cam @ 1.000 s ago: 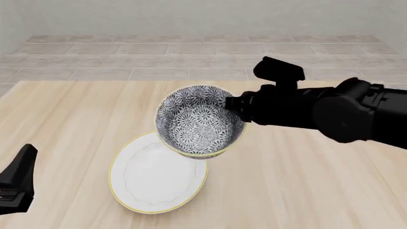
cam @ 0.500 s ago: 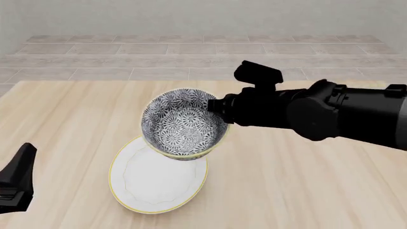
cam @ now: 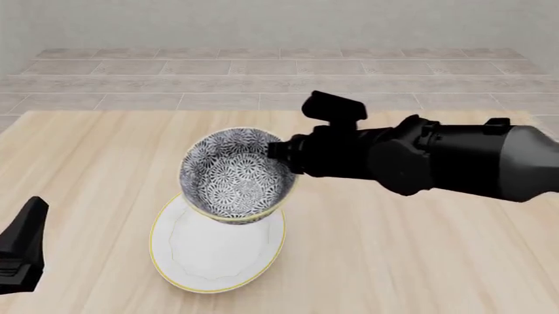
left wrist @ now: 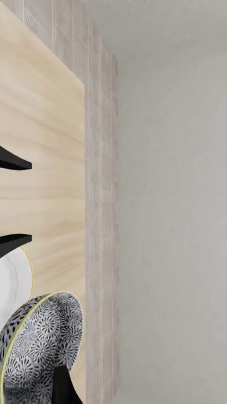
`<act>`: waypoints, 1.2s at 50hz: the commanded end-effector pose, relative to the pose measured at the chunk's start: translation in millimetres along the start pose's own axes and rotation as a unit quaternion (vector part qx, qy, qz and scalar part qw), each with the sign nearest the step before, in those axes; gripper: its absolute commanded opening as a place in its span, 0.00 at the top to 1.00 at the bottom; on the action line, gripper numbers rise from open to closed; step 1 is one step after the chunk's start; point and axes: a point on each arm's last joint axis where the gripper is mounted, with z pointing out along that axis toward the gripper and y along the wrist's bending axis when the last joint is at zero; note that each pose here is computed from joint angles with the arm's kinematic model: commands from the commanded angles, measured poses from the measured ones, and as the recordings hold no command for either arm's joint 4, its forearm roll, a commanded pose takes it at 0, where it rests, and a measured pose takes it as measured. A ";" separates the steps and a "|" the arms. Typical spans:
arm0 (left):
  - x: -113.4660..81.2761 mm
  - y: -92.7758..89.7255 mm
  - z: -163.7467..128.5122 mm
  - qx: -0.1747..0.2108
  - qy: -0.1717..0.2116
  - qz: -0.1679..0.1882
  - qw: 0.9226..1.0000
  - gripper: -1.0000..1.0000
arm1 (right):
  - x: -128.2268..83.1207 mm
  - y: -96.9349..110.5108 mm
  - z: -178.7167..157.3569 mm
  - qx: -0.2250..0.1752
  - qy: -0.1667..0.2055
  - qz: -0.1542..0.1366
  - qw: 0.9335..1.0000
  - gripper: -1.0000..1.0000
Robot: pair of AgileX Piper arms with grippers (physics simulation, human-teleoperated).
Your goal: Put the bowl on the plate.
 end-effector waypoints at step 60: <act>3.2 -0.3 -2.9 0.002 0.000 0.001 1.000 0.00 | 25.4 -2.6 63.0 0.000 0.023 0.056 0.998 1.00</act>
